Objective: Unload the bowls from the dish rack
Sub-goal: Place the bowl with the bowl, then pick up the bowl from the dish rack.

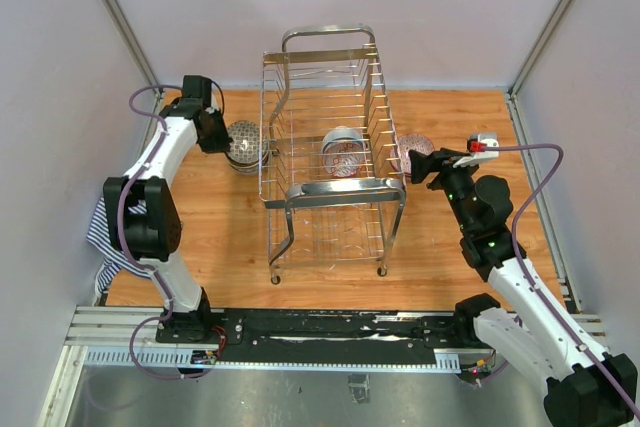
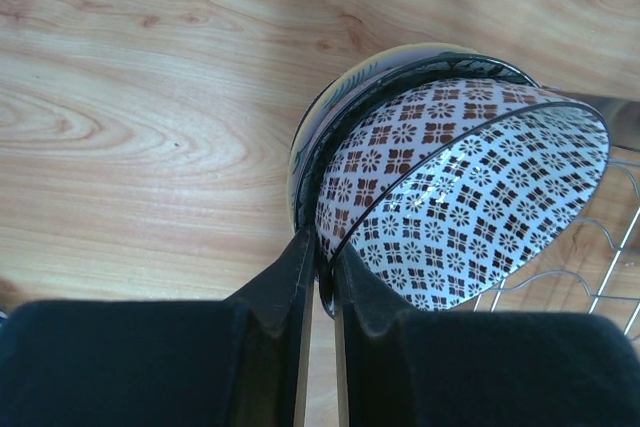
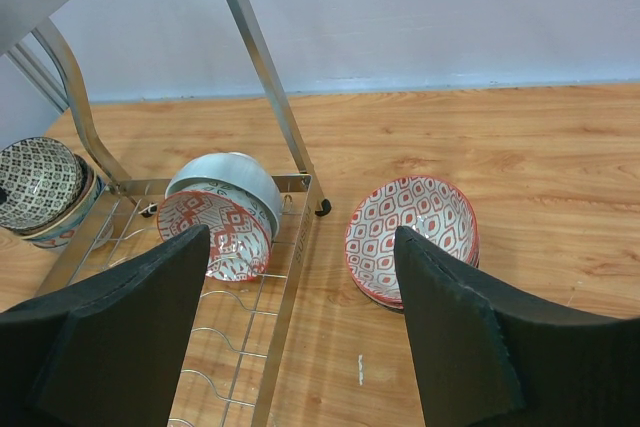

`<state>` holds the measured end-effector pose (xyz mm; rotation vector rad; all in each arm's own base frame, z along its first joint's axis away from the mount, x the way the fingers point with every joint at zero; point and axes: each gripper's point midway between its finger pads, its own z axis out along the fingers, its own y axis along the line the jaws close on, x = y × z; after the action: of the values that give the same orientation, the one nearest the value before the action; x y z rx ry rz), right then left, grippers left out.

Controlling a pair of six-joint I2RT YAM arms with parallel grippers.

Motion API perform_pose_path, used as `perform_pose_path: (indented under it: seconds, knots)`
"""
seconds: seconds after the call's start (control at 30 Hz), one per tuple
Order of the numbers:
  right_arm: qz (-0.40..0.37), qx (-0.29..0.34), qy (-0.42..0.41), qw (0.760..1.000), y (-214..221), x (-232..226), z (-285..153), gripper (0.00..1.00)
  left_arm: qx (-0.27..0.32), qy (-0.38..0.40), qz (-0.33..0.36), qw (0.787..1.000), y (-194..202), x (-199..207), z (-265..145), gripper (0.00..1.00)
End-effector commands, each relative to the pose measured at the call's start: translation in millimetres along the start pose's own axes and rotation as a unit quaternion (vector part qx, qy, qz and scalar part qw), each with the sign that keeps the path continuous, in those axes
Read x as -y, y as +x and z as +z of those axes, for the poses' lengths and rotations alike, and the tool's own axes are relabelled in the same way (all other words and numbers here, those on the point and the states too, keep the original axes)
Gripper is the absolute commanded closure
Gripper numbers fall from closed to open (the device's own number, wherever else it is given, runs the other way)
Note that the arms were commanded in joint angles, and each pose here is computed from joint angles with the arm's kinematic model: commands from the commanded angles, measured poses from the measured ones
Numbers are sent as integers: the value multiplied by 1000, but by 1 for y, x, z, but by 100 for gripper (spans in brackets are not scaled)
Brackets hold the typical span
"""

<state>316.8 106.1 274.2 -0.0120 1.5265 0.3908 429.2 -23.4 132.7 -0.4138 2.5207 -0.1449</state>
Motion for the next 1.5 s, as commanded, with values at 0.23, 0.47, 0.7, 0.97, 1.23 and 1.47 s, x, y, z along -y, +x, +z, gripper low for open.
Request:
perform_pose_path:
  seconds: [0.23, 0.47, 0.7, 0.97, 1.23, 1.47]
  knots:
    - [3, 16, 15, 1000, -11, 8, -2, 25, 17, 16, 3, 1000, -18, 7, -3, 76]
    - [4, 14, 14, 1000, -10, 8, -3, 25, 34, 6, 0, 999, -25, 4, -11, 66]
    - [5, 14, 14, 1000, -9, 9, -5, 25, 47, -4, -2, 999, -28, 0, -17, 63]
    - [2, 13, 17, 1000, -10, 10, -8, 25, 86, -25, -19, 996, -38, -8, -31, 57]
    - [-7, 4, 27, 1000, -9, 13, -10, 24, 204, -16, -47, 978, -69, -10, -84, 47]
    - [-12, -15, 11, 1000, -3, 8, -6, 24, 302, 139, -35, 942, -68, 31, -131, 26]
